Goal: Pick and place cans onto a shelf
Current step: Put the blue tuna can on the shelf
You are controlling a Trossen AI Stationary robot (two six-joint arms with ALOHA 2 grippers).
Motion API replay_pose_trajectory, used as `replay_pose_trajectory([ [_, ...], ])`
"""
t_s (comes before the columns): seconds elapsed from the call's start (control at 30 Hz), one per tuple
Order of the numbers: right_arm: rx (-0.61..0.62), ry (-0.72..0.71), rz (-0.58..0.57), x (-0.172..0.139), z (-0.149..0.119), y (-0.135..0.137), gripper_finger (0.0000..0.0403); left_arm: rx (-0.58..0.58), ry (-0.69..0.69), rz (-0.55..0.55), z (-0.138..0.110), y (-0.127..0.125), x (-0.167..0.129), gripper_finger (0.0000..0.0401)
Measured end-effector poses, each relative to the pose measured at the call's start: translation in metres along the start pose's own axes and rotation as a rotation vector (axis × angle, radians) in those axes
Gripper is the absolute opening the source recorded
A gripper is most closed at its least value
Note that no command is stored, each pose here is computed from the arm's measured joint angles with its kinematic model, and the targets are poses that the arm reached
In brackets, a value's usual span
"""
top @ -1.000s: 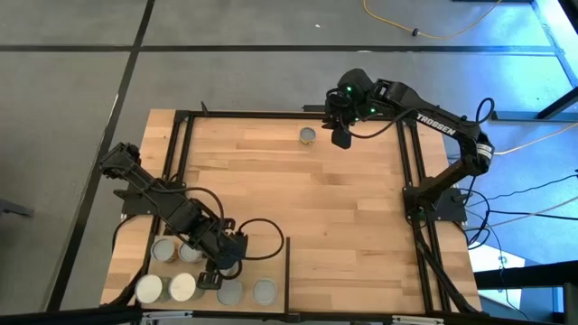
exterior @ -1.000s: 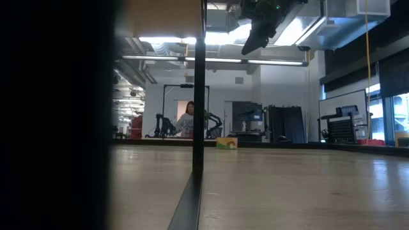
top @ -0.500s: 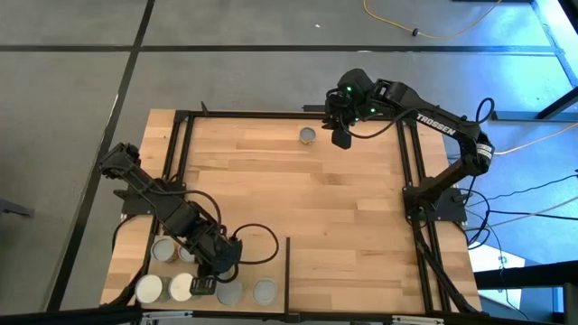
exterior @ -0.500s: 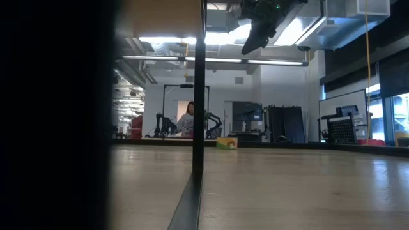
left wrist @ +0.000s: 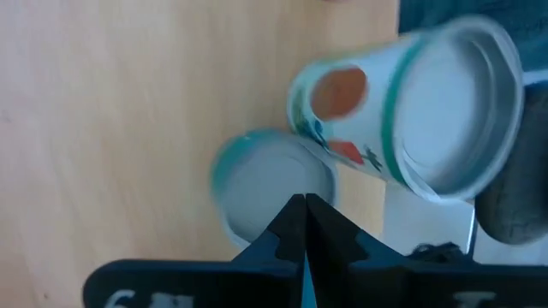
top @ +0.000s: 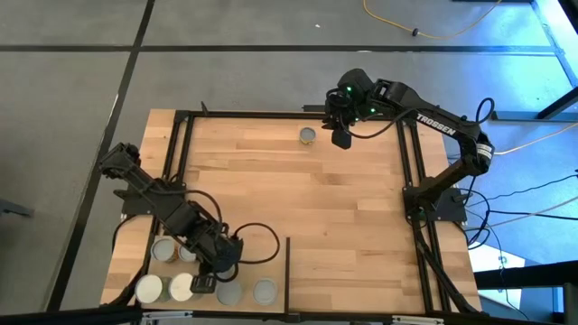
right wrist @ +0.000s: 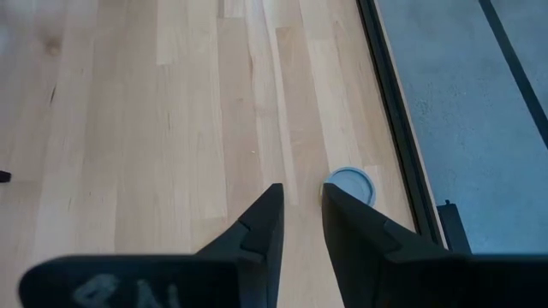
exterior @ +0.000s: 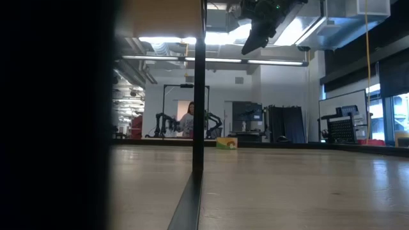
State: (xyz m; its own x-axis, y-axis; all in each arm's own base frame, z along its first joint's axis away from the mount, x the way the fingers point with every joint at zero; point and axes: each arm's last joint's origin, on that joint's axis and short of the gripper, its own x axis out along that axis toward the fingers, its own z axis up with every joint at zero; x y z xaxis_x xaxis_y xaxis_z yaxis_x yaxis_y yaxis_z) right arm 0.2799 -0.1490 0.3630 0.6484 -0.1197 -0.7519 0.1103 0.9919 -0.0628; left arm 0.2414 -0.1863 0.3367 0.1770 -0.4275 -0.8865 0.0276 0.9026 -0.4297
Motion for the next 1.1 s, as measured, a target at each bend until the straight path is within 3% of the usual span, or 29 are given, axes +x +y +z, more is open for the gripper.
replay_pose_trajectory([
  [0.17, 0.0, 0.0, 0.0, 0.0, 0.0, 0.0, 0.0085, -0.005, 0.005, -0.009, 0.0, 0.001, 0.002, 0.0],
  [0.43, 0.0, 0.0, 0.0, 0.0, 0.0, 0.0, 0.0085, -0.053, 0.098, -0.004, -0.009, 0.015, 0.032, 0.0],
  [1.1, 0.002, 0.0, 0.001, 0.0, 0.0, 0.0, 0.0085, 0.009, 0.011, 0.102, 0.007, 0.038, 0.027, 0.0],
])
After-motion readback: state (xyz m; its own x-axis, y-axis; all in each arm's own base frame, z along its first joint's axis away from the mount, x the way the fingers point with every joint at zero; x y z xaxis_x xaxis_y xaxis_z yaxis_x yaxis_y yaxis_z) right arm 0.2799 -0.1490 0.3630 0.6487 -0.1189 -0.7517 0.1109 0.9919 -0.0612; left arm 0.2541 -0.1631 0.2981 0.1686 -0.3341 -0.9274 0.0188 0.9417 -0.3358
